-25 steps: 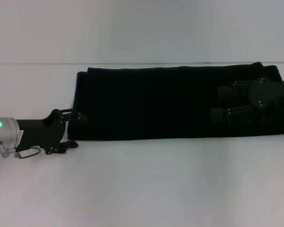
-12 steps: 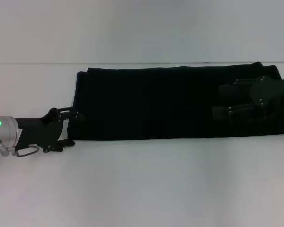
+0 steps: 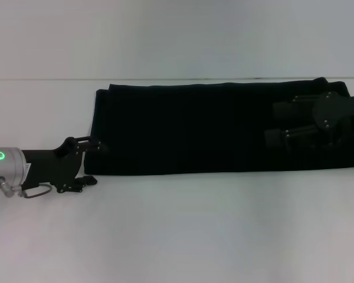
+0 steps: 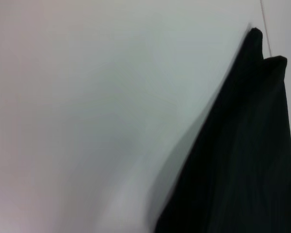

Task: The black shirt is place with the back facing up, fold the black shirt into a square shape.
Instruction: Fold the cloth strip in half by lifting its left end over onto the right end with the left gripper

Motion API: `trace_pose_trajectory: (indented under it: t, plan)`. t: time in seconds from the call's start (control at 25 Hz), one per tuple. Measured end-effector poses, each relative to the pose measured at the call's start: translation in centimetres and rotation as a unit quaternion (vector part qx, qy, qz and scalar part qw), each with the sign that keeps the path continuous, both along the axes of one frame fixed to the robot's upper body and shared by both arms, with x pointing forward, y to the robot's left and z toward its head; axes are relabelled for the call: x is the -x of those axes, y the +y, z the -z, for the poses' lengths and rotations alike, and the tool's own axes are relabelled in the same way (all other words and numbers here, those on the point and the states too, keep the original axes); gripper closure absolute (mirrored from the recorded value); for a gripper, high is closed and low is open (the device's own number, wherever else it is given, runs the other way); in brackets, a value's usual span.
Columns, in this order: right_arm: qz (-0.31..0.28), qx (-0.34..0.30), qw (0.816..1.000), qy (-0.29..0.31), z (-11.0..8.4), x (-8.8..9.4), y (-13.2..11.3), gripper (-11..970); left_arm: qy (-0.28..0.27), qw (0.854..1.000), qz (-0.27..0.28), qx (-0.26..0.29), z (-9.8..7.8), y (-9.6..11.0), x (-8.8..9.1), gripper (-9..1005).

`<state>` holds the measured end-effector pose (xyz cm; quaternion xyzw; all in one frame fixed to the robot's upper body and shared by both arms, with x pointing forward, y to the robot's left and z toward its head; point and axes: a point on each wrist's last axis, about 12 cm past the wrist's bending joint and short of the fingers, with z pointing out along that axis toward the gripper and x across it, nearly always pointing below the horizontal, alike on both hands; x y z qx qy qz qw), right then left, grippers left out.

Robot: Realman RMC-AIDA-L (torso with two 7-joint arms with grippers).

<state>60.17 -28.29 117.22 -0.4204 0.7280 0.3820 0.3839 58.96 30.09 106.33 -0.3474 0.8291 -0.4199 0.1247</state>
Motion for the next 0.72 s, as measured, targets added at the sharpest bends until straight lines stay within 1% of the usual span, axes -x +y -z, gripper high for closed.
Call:
trace_pose_trajectory:
  t: [0.2, 0.72]
  plan:
    - [0.0, 0.0, 1.0, 0.0, -0.03, -0.02, 0.03, 59, 0.0, 1.0, 0.001, 0.001, 0.02, -0.21, -0.11, 160]
    - [0.004, -0.005, 1.0, -0.001, -0.07, -0.02, -0.08, 60, -0.009, 1.0, -0.016, -0.009, -0.07, 0.19, -0.55, 161]
